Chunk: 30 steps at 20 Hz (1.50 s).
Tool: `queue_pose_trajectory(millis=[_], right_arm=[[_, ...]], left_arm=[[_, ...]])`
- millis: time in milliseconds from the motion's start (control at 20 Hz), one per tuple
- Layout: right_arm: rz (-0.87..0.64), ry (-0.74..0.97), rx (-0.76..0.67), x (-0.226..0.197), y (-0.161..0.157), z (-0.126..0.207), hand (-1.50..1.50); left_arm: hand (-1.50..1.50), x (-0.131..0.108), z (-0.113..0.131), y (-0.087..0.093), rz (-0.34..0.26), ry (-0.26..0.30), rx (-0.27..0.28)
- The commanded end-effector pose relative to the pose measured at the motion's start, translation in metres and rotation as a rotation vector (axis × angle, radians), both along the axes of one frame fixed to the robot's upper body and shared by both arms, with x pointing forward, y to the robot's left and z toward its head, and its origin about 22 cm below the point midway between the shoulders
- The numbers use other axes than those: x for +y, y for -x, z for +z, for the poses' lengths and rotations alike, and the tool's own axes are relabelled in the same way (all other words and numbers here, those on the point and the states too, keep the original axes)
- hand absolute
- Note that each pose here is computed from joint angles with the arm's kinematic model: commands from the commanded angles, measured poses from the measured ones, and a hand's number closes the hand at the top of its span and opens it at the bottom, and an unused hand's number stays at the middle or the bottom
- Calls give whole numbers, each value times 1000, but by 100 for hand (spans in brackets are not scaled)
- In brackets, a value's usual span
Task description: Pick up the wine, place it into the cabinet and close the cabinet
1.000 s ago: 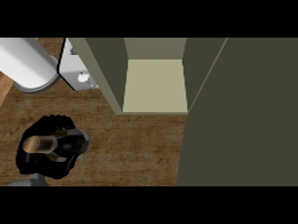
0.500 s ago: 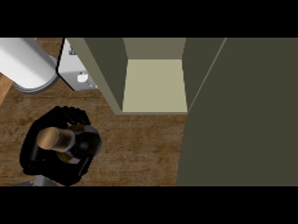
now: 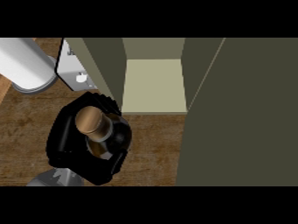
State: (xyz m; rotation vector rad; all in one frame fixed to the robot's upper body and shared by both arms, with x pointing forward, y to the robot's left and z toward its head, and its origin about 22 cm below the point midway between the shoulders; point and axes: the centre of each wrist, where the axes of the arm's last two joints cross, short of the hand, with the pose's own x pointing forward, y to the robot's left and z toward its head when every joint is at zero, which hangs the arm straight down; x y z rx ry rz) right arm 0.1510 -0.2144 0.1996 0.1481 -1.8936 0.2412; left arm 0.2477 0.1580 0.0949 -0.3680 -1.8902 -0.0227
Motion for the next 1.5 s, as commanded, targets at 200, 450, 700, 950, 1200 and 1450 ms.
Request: queue_pose_trajectory(millis=[200, 450, 700, 950, 1200, 1450], right_arm=[[20, -33, -41, 3, 13, 12, -150], [40, -35, -22, 3, 16, 7, -150], [48, -40, -24, 0, 15, 5, -150], [53, -19, -26, -2, 32, 13, -150], [39, -17, -33, -6, 33, 16, -150], [41, -24, -23, -8, 33, 0, -150]], left_arm=[[150, -58, 25, -4, -16, 28, 11], [150, -86, 39, -12, 26, -4, 0], [150, -79, 45, -40, 78, -11, 7], [150, -106, 45, -37, 111, -48, -19], [150, -86, 15, -53, 123, -33, 2], [150, -92, 16, -56, 119, 2, 27]])
